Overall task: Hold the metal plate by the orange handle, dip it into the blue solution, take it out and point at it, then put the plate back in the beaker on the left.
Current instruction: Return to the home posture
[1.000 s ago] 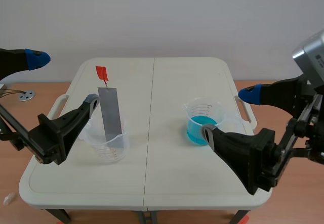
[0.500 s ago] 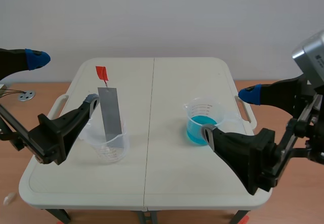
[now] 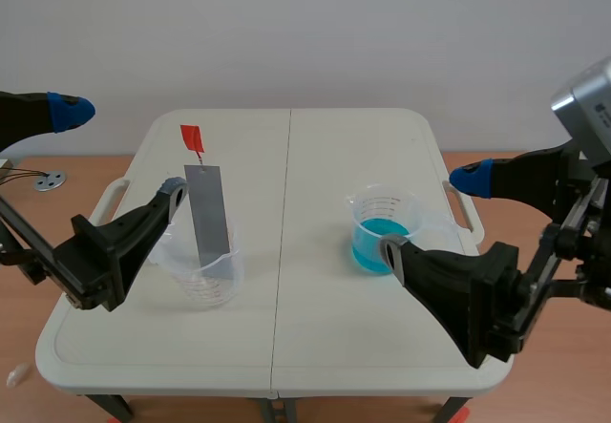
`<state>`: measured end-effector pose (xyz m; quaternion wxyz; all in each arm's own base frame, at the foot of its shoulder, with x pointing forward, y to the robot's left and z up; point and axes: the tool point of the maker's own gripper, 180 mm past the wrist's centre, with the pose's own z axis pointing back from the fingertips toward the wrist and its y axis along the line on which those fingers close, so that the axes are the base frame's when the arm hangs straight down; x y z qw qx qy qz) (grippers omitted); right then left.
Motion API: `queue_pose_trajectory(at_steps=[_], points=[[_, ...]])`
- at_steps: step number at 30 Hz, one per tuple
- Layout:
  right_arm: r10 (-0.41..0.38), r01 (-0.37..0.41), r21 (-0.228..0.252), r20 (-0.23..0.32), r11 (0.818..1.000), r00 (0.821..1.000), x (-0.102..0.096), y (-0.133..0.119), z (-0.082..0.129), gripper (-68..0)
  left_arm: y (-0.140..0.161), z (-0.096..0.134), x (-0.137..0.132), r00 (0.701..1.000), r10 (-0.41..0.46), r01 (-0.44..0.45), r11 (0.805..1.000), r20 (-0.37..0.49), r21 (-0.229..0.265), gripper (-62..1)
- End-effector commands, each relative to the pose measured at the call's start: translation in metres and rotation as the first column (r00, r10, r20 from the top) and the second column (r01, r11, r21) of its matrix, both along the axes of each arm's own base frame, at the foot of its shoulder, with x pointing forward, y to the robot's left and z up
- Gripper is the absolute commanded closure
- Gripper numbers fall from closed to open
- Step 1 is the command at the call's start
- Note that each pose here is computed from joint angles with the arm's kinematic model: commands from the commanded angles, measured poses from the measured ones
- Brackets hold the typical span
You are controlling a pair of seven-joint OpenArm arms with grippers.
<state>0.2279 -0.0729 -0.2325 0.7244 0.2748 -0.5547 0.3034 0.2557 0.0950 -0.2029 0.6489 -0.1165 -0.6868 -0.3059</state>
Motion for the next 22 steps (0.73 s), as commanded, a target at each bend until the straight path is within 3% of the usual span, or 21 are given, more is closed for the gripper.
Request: queue_pose_trajectory(at_steps=[1, 22], points=[[0.004, -0.004, 0.01, 0.032, 1.0, 0.999, 0.004, -0.0005, 0.0098, -66.3, -0.0022, 0.0099, 0.0001, 1.0, 0.002, -0.002, 1.0, 0.025, -0.026, -62.3], [0.004, -0.004, 0.004, 0.033, 1.0, 0.999, 0.005, -0.0007, 0.0098, -66.3, -0.0022, 0.0099, 0.0001, 1.0, 0.002, -0.002, 1.0, 0.025, -0.026, -62.3]])
